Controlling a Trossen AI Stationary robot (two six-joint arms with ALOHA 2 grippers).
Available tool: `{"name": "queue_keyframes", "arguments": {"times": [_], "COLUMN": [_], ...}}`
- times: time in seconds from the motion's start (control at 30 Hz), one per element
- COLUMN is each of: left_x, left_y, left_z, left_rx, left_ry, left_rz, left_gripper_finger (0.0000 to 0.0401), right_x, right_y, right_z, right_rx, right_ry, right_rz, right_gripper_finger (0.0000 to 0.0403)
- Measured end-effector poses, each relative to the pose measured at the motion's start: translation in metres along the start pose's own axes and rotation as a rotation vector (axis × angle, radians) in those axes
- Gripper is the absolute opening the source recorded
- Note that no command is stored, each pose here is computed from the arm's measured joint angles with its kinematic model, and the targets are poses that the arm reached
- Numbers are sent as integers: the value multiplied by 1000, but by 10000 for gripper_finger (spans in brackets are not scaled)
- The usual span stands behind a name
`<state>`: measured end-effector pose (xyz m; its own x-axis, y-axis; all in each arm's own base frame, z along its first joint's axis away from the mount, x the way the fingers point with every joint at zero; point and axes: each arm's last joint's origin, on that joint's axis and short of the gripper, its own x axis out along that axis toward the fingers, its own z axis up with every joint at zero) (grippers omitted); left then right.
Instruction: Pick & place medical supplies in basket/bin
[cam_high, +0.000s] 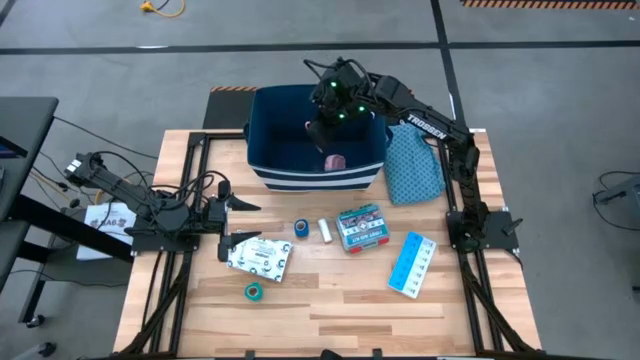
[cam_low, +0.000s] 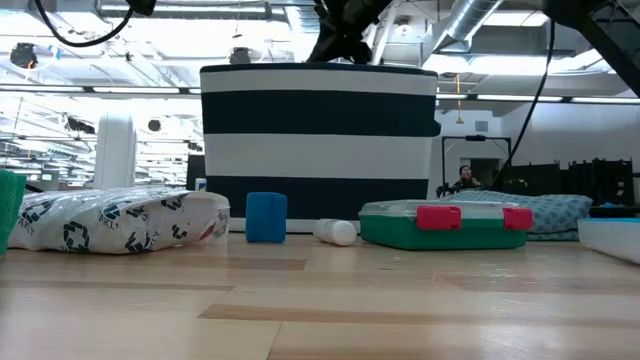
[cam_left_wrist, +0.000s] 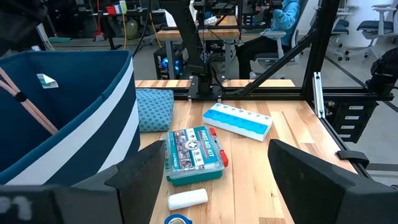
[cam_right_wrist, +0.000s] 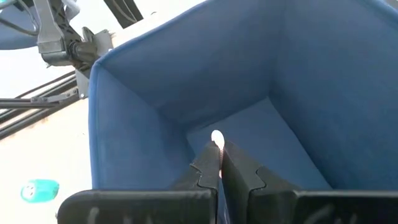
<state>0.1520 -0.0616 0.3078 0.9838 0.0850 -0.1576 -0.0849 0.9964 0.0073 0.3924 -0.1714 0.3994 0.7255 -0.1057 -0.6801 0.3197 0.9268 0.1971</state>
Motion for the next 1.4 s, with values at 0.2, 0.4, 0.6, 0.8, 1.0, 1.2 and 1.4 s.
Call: {"name": "queue_keyframes", "arguments": {"times": [0.2, 0.4, 0.6, 0.8, 1.0, 1.2, 1.4], "left_x": [0, 0, 0, 0, 0, 0, 0], "left_y": [0, 0, 0, 0, 0, 0, 0], "left_z": [0, 0, 0, 0, 0, 0, 0], "left_rx": [0, 0, 0, 0, -1, -1, 0], "left_ry": [0, 0, 0, 0, 0, 0, 1], "left_rz": [0, 0, 0, 0, 0, 0, 0], "left_gripper_finger": [276, 276, 276, 276, 276, 276, 276], "right_x": [0, 0, 0, 0, 0, 1, 1], "right_y": [0, 0, 0, 0, 2, 3, 3], "right_z": [0, 0, 0, 0, 0, 0, 0], "right_rx": [0, 0, -1, 0, -6, -13, -13], "right_ry": [0, 0, 0, 0, 1, 2, 2], "right_rz": [0, 0, 0, 1, 4, 6, 6], "right_gripper_finger": [0, 0, 0, 0, 0, 0, 0]}}
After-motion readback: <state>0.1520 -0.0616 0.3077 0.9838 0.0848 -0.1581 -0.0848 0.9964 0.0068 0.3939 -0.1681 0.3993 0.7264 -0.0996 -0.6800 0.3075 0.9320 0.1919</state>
